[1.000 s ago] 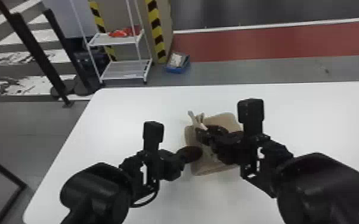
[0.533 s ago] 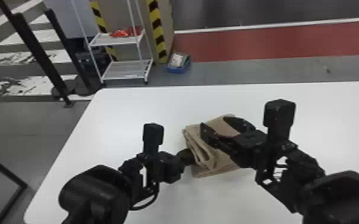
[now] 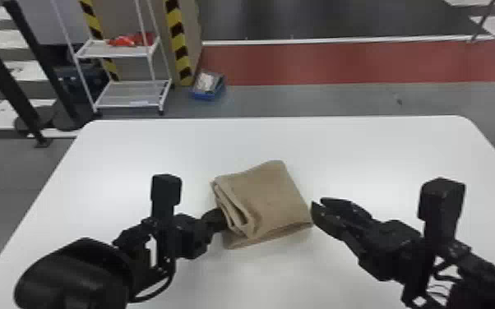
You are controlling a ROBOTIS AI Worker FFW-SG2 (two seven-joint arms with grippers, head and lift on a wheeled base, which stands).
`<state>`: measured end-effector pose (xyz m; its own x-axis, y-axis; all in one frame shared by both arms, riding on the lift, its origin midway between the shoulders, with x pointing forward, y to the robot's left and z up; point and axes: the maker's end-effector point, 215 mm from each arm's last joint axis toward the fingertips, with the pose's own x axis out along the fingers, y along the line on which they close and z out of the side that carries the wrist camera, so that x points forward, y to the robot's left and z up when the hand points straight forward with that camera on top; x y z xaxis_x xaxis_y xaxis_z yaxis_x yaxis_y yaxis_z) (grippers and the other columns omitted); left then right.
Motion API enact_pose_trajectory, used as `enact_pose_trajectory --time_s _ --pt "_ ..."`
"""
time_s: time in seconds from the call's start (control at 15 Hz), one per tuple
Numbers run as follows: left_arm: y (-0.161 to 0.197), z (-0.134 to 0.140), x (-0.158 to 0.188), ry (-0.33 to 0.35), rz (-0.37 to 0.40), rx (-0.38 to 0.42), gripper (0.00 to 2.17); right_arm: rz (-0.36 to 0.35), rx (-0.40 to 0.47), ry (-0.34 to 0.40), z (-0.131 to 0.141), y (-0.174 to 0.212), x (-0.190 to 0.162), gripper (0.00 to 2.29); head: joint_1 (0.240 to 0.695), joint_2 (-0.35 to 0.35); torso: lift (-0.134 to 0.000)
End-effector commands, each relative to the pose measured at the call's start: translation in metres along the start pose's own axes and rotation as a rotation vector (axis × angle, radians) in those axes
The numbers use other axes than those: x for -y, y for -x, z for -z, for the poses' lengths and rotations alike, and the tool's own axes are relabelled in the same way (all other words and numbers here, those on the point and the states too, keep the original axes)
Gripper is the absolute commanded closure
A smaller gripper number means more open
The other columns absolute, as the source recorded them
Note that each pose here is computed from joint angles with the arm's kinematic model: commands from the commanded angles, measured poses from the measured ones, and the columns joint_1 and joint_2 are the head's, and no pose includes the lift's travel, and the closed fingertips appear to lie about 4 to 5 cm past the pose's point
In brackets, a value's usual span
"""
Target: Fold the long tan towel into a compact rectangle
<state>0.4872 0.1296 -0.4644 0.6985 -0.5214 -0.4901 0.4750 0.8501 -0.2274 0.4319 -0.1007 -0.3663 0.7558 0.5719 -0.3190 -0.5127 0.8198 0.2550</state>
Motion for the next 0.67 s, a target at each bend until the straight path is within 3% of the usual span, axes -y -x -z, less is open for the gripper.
enact_pose_trajectory --time_s 0.0,0.27,0.6 --pt "0.004 -0.005 0.001 0.001 0.001 0.013 1.91 0.02 -0.017 -0.018 0.022 0.015 0.012 2.13 0.695 0.044 -0.123" --pt "0.006 -0.006 0.008 -0.002 0.009 0.017 1.92 0.003 -0.046 -0.023 0.051 0.004 0.003 2.13 0.695 0.016 -0.123" --pt "0.007 -0.003 0.01 0.001 0.013 0.008 1.91 0.008 -0.096 -0.01 0.077 -0.027 0.004 2.13 0.695 0.036 -0.123"
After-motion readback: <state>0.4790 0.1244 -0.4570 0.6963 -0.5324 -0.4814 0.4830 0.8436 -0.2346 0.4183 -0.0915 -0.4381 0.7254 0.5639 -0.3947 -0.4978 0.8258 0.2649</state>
